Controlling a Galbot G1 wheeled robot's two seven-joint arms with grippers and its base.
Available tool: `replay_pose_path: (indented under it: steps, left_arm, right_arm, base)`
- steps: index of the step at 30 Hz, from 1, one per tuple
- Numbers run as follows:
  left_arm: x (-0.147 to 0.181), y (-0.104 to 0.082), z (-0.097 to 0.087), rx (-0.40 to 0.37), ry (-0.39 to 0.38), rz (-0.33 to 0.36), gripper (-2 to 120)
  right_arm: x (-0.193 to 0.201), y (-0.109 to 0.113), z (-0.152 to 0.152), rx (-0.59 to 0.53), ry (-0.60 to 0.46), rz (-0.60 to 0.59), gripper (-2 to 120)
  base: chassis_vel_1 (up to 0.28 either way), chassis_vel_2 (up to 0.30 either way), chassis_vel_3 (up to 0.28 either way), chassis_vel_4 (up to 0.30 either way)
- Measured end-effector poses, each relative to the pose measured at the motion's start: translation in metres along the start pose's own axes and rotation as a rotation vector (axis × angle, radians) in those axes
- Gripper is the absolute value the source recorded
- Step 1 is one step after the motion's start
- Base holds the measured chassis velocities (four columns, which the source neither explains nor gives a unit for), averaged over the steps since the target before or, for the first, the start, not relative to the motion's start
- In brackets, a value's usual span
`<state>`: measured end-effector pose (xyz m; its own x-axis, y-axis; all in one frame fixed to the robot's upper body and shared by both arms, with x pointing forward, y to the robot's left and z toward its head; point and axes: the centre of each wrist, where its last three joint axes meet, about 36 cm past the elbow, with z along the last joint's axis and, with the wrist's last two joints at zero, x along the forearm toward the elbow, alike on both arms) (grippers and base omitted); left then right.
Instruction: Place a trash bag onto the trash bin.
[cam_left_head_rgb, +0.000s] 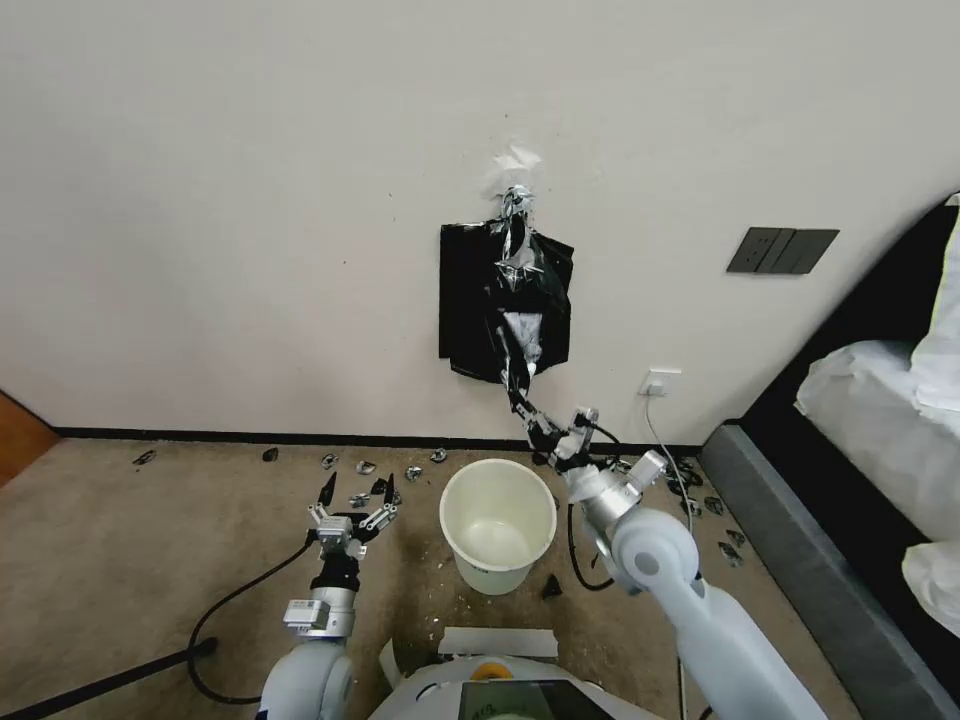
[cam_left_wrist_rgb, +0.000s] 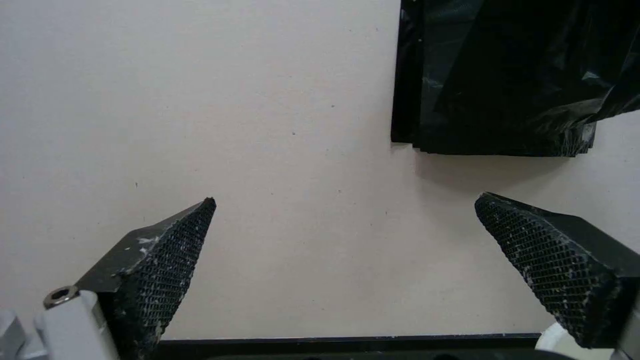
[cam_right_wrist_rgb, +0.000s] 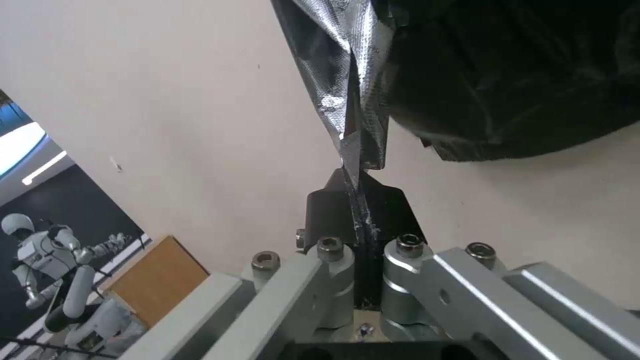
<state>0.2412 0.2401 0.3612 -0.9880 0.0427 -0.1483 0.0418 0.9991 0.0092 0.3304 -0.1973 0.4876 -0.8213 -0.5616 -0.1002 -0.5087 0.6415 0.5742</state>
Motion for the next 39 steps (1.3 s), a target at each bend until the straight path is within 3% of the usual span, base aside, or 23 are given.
replay_pose_path:
  steps: [25, 30, 37, 39]
  left_arm:
    - [-0.004, -0.007, -0.009, 0.013, -0.016, 0.024, 100]
    - [-0.014, -0.009, -0.031, 0.027, -0.055, 0.079, 100]
    - [-0.034, 0.012, -0.067, 0.021, -0.102, 0.190, 100]
    - [-0.058, 0.022, -0.103, 0.036, -0.141, 0.262, 100]
  right_arm:
    - [0.011, 0.002, 0.022, 0.072, 0.021, -0.022, 0]
    - [0.001, 0.005, 0.003, 0.071, -0.037, -0.017, 0]
    - [-0.010, 0.006, -0.021, 0.079, -0.096, -0.002, 0]
    - [-0.012, 0.006, -0.028, 0.093, -0.103, 0.005, 0]
  base:
    - [0.000, 0.000, 0.000, 0.000]
    - [0.000, 0.000, 0.000, 0.000]
    - [0.000, 0.000, 0.000, 0.000]
    - [0.000, 0.000, 0.000, 0.000]
